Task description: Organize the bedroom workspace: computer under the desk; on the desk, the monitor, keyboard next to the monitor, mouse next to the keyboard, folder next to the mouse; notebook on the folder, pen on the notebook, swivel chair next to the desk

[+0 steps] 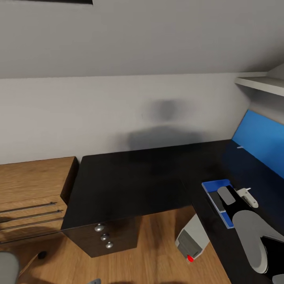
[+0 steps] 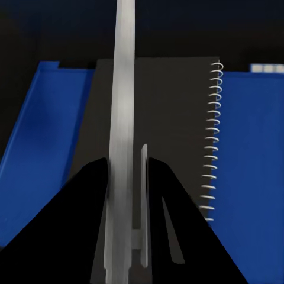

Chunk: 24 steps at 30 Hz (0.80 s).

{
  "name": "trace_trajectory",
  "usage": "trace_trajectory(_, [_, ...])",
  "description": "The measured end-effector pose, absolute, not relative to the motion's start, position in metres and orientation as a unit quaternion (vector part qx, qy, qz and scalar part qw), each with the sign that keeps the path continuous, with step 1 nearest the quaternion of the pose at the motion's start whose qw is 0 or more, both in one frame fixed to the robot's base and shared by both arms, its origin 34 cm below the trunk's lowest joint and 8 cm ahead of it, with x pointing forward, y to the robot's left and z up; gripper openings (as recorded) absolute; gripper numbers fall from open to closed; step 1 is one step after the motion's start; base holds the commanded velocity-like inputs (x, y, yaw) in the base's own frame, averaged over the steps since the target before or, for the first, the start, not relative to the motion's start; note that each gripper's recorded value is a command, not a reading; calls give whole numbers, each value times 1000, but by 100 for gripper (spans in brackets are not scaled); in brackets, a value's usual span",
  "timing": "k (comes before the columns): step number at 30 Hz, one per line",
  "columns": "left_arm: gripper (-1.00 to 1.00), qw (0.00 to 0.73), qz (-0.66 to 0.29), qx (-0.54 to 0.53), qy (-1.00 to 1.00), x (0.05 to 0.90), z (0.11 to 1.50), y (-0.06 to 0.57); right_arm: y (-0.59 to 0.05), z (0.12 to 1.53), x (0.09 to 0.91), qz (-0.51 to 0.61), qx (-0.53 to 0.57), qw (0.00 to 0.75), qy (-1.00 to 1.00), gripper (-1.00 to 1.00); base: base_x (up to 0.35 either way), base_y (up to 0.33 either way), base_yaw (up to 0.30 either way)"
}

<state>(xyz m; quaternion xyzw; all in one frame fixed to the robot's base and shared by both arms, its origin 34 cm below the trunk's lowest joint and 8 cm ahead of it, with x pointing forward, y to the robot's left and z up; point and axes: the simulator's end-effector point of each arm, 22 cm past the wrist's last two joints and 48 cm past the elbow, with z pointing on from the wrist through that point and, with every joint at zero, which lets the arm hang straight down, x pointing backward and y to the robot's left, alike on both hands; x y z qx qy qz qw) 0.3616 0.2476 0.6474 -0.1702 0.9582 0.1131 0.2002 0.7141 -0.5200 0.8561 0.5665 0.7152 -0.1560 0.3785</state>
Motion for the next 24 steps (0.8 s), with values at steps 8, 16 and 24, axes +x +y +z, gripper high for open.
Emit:
trace_trajectory(8, [100,199,110,-172,958,364,641,243,-520,849,717,-156,567,378,715,-100,0,0,0])
trace_trajectory(16, [100,199,110,-172,958,367,634,243,-521,843,719,-157,567,378,715,-100,0,0,0])
trace_trajectory(24, [100,199,110,-172,958,369,626,243,-521,835,722,-157,567,378,715,-100,0,0,0])
